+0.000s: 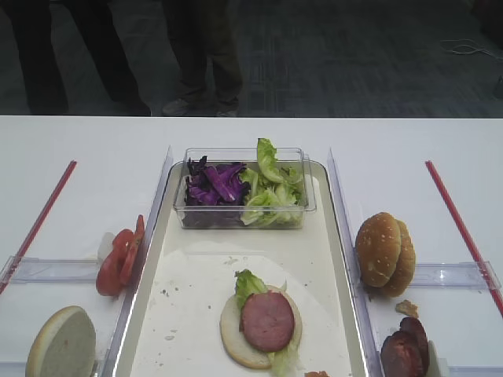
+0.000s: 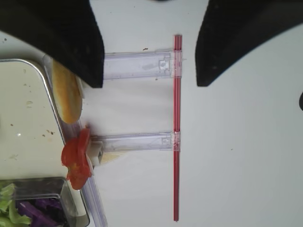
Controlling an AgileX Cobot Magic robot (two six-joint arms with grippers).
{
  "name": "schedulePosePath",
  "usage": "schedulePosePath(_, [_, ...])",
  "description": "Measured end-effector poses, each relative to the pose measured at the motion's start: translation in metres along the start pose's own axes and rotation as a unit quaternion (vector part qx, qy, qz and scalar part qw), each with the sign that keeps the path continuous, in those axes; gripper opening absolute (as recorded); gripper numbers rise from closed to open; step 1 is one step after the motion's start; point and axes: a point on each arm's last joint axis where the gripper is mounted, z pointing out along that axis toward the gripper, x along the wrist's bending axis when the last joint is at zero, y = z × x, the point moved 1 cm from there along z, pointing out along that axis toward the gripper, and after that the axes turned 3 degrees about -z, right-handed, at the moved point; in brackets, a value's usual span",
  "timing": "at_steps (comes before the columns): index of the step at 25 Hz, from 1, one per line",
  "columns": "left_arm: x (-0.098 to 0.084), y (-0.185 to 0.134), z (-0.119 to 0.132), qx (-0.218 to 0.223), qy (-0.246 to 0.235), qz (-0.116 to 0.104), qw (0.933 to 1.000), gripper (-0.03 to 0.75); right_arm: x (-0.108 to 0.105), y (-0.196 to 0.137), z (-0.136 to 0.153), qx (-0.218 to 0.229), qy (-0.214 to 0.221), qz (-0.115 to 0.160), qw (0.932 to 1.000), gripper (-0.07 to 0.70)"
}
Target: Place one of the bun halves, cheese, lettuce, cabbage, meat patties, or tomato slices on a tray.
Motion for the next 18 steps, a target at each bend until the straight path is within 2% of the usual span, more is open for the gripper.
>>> schedulePosePath(18, [0.0, 0.0, 0.0, 0.0, 0.0, 0.0, 1.0, 0.4, 0.0, 0.0, 0.0, 0.0, 0.0, 0.0, 1.0, 0.438])
